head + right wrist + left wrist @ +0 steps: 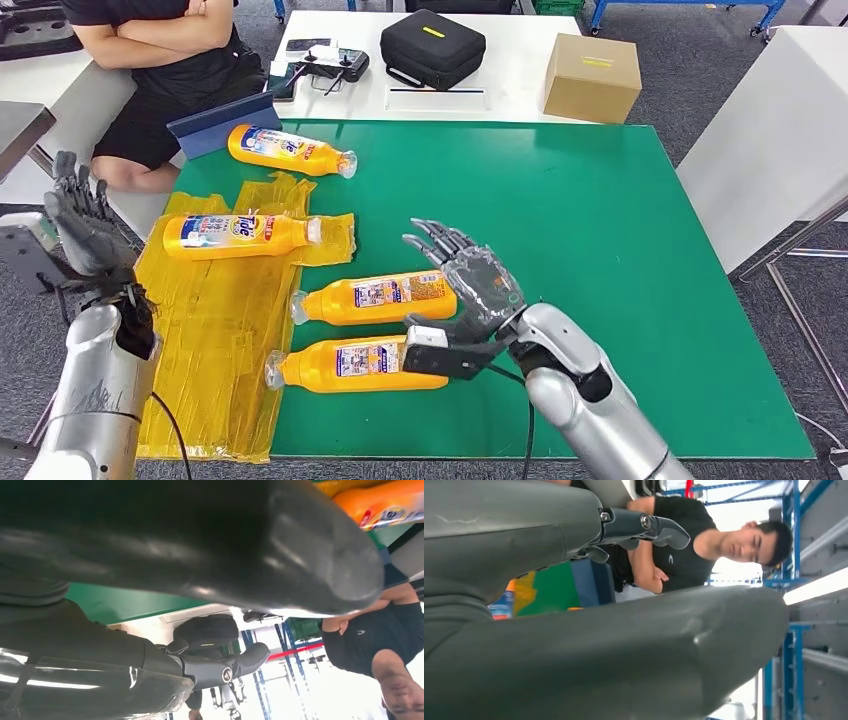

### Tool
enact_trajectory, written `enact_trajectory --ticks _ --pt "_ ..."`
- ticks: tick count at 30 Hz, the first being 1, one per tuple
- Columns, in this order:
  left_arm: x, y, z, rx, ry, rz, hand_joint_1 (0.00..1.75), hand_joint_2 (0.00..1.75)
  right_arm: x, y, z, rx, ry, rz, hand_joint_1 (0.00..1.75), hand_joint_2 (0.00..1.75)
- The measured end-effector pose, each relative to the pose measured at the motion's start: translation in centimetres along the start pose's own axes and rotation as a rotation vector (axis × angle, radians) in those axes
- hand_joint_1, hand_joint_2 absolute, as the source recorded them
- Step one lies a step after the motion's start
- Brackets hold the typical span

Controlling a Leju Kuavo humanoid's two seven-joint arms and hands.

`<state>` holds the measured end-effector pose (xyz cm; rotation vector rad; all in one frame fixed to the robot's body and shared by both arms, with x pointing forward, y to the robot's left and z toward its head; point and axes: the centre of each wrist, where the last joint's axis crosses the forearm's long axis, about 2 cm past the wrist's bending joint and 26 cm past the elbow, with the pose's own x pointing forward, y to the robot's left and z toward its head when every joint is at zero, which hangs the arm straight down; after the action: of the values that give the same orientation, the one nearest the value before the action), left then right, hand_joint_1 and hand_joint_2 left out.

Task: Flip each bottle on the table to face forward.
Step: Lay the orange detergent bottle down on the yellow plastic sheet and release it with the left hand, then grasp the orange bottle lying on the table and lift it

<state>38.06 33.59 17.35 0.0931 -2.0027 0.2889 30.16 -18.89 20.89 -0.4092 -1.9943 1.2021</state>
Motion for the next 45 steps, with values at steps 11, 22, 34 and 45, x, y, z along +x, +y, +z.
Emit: enact_trajectory --ticks 11,22,34,45 --pt "0.4 1.8 4.8 0.031 -0.023 -0.010 0.00 0.00 2.2 2.4 3.7 0.003 -0.021 -0.036 0.00 0.87" --pt "0.3 1.8 4.9 0.034 -0.021 -0.015 0.00 0.00 2.8 4.5 4.0 0.053 0.022 -0.038 0.00 1.75" --pt "-0.1 1.3 4.3 0.022 -0.022 0.004 0.00 0.00 2.0 6.6 3.1 0.113 0.125 0.064 0.00 1.75" --pt "-0.8 -0.7 2.5 -0.025 -0.015 0.031 0.00 0.00 1.2 9.4 1.6 0.199 0.204 0.061 0.00 1.75"
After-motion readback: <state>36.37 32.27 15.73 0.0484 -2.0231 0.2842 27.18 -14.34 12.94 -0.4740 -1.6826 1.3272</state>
